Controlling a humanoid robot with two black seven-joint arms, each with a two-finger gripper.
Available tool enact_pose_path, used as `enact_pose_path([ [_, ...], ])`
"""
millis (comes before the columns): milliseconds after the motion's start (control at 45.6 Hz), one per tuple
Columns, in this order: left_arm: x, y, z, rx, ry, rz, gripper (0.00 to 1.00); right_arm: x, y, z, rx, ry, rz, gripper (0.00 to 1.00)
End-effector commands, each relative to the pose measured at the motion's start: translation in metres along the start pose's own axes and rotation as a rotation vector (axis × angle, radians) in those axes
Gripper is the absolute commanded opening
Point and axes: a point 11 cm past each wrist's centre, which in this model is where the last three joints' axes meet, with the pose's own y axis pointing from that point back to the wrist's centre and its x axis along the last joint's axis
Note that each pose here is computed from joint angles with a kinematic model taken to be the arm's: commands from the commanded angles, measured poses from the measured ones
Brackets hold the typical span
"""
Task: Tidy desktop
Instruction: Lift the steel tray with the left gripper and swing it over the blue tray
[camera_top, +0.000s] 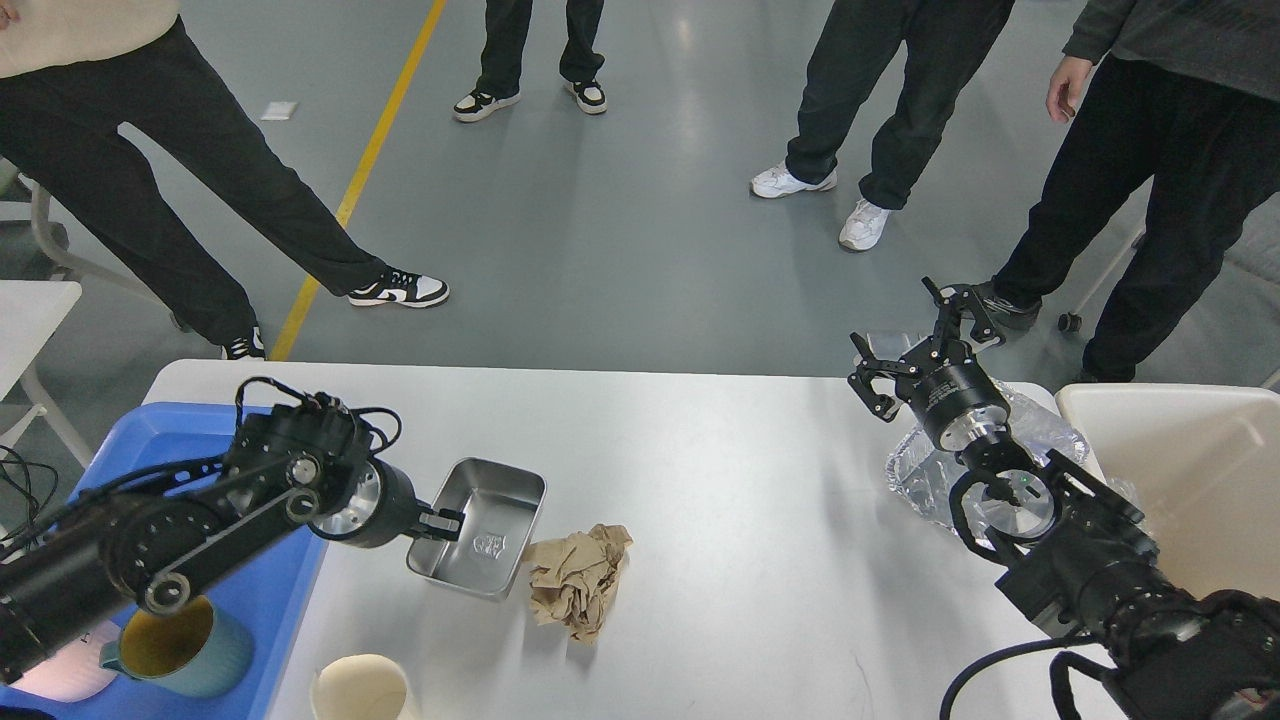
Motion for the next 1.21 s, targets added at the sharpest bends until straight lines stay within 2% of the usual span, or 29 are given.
enact_pose_path([
  [0, 0.045, 0.076, 0.001, -0.031, -0.035, 0.099, 0.0, 0.0, 0.0, -0.001, 0.0, 0.002, 0.0, 1.0],
  [197, 0.127, 0.217, 0.022, -0.114, -0.065, 0.365, 0.0, -0.002, -0.002, -0.002, 0.002, 0.003, -0.004, 1.0],
  [307, 0.144, 0.255, 0.02, -0.112, -0.054, 0.438, 0.0, -0.004, -0.003, 0.0, -0.001, 0.0, -0.005, 1.0],
  [460, 0.149, 0.268, 0.021, -0.109, -0.056, 0.467, 0.0, -0.007, -0.005, 0.001, -0.001, -0.003, -0.009, 1.0],
  [877, 0.143, 0.257, 0.01, -0.101, -0.028, 0.442, 0.0, -0.006, -0.005, 0.0, -0.001, 0.001, -0.009, 1.0],
  [943, 0.137, 0.257, -0.019, -0.065, 0.037, 0.438, 0.0, -0.006, -0.005, 0.0, -0.001, 0.001, -0.009, 1.0],
  [1184, 0.085, 0.248, -0.18, 0.09, 0.475, 0.396, 0.0, -0.006, -0.005, 0.0, -0.001, 0.001, -0.009, 1.0],
])
